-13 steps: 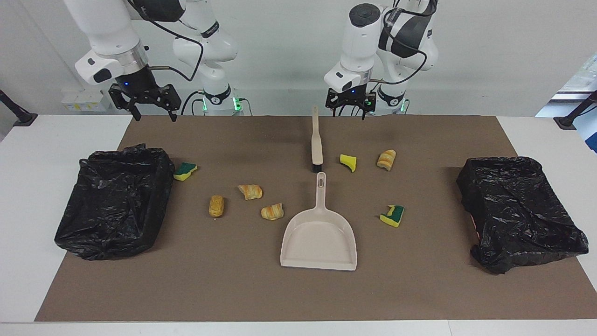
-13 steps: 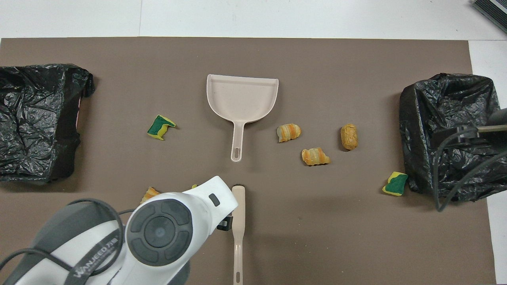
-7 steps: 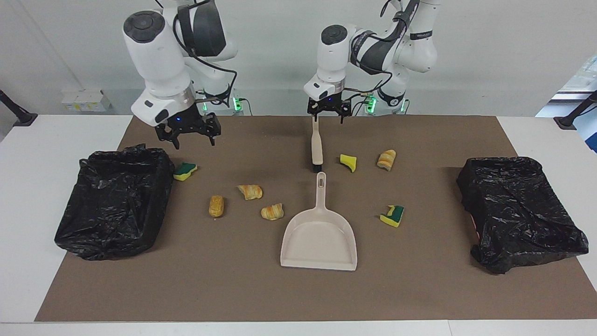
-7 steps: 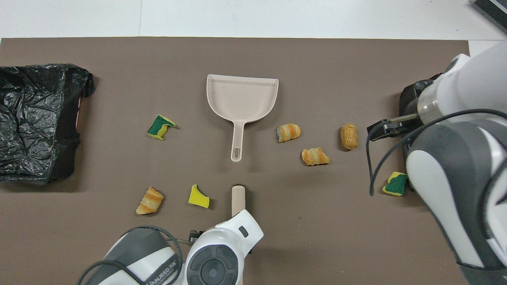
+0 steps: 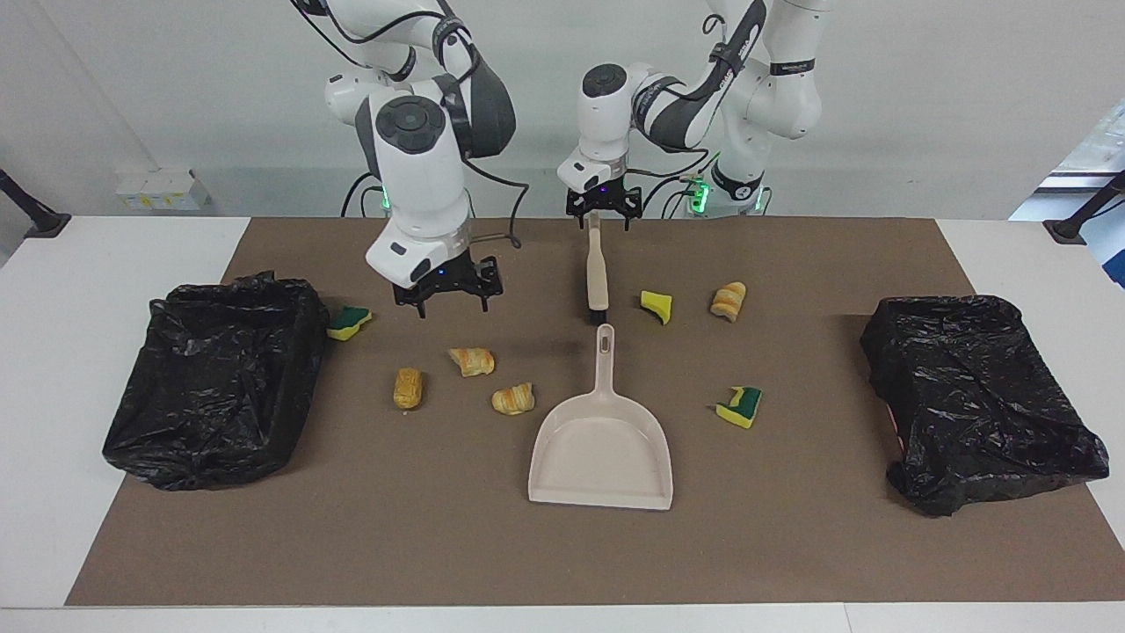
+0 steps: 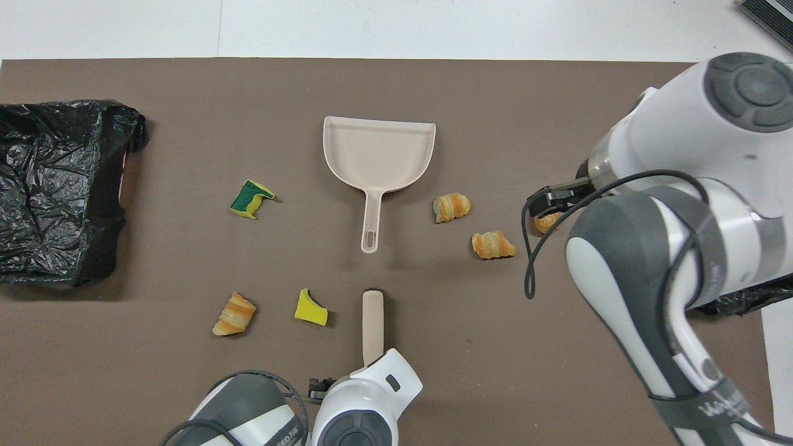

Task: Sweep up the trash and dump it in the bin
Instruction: 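Grasp the dustpan handle with the right gripper while the left gripper grasps the brush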

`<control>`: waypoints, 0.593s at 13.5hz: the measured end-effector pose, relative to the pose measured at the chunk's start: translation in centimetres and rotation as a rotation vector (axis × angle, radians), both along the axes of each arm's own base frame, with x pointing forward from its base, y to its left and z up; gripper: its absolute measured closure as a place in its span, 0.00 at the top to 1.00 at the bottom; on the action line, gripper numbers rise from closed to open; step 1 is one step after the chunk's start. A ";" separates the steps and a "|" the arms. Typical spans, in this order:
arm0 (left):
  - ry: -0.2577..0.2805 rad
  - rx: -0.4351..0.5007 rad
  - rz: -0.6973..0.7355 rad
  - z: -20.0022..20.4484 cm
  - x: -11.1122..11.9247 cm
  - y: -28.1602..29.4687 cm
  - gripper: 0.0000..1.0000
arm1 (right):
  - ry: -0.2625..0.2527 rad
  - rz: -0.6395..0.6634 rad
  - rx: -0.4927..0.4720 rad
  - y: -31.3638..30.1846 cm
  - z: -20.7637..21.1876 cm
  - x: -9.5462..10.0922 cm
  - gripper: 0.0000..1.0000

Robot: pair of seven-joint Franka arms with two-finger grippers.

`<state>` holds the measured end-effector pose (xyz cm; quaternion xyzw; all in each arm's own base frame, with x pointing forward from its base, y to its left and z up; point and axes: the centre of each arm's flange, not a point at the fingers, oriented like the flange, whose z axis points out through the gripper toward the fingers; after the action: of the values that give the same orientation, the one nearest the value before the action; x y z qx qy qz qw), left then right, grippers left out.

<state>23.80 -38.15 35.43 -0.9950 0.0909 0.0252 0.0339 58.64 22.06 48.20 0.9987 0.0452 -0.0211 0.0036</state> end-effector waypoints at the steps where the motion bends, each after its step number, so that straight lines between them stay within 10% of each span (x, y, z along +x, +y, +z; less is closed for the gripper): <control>1: 0.011 0.003 0.003 -0.4 -0.2 0.0 0.98 | 0.000 -0.025 0.010 1.6 -0.9 0.0 1.00; 4: 0.029 -0.003 0.016 -0.8 -0.4 -0.1 0.89 | -0.030 -0.107 0.024 6.3 -3.5 0.5 1.00; 8: 0.032 -0.013 0.031 -0.9 0.0 -0.1 0.42 | -0.070 -0.200 0.051 12.3 -8.0 1.1 0.96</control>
<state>23.78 -38.28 34.58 -0.9959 0.0759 0.0410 0.0258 59.72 34.41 40.20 0.9982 -0.0544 0.0146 -0.0225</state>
